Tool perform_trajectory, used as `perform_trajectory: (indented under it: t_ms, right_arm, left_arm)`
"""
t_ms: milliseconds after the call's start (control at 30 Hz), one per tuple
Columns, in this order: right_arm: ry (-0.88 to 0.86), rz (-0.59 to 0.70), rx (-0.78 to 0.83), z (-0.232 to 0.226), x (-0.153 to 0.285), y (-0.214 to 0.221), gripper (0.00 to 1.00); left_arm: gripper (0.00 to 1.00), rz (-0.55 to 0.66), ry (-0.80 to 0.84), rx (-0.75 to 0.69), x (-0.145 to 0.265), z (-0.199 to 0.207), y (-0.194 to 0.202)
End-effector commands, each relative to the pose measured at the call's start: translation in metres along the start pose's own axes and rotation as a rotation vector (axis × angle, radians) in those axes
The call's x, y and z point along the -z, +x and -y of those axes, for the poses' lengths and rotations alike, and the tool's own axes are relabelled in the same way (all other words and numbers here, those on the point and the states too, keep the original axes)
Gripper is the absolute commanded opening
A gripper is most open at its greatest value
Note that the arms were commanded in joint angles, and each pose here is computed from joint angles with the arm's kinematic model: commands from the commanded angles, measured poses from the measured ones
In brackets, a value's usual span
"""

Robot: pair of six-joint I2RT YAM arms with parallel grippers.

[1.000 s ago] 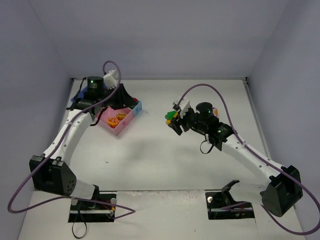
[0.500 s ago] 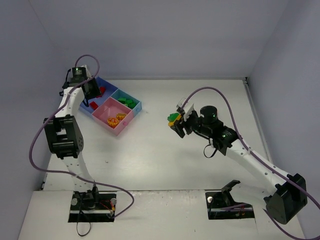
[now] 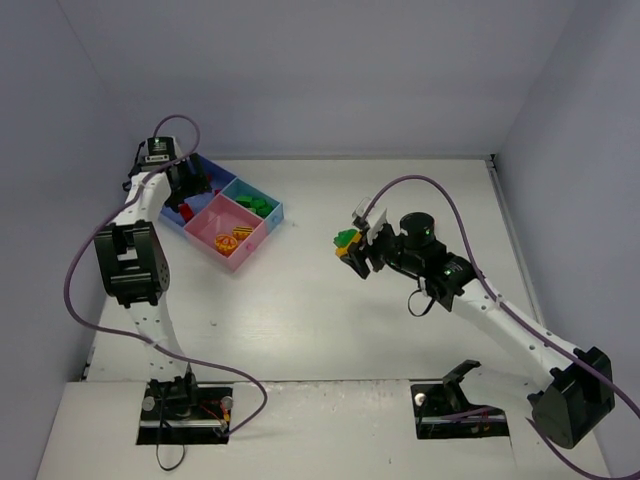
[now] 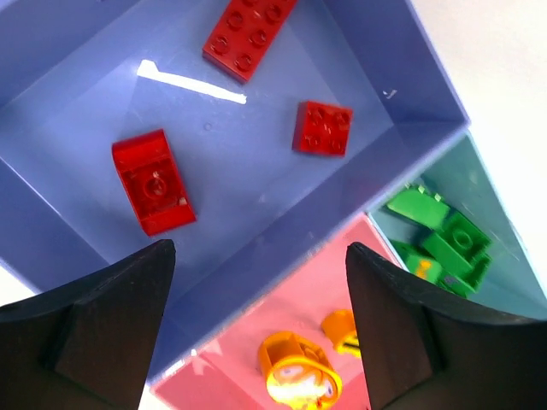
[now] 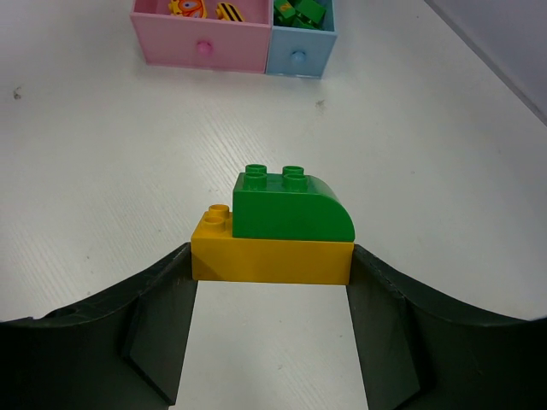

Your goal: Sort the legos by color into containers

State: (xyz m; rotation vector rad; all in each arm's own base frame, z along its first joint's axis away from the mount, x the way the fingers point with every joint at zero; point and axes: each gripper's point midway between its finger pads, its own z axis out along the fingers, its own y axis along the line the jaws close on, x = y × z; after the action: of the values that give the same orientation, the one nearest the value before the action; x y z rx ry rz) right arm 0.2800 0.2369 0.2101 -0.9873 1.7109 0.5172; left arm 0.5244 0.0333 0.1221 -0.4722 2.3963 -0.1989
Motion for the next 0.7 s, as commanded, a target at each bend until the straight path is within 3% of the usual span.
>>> perform_trajectory:
  t_ms: [0, 200, 233, 267, 300, 500, 667]
  right_arm:
    - [-0.038, 0.084, 0.015, -0.004, -0.003, -0.027, 0.0]
    - [-0.098, 0.12, 0.027, -0.011, -0.007, -0.043, 0.01]
    - [-0.11, 0.123, 0.027, -0.013, -0.008, -0.045, 0.02]
    - [-0.135, 0.136, 0.03, -0.016, -0.009, -0.051, 0.02]
    - [-0.134, 0.142, 0.035, -0.015, -0.008, -0.054, 0.02]
    - [-0.166, 0.18, 0.058, -0.021, -0.002, -0.069, 0.02]
    - [-0.19, 0.19, 0.062, -0.026, 0.002, -0.074, 0.02]
  left_arm:
    - [0.75, 0.122, 0.093, -0.004, 0.061, 0.026, -0.034]
    - [0.75, 0.104, 0.449, -0.035, 0.137, 0.108, 0.001]
    - [0.75, 0.087, 0.513, -0.054, 0.148, 0.127, 0.012]
    - [0.75, 0.045, 0.684, -0.099, 0.182, 0.17, 0.039]
    - [0.75, 0.07, 0.696, -0.108, 0.19, 0.173, 0.034]
    - [0.75, -0.145, 1.019, -0.175, 0.25, 0.247, 0.111]
    - [0.75, -0.255, 1.119, -0.228, 0.273, 0.27, 0.148]
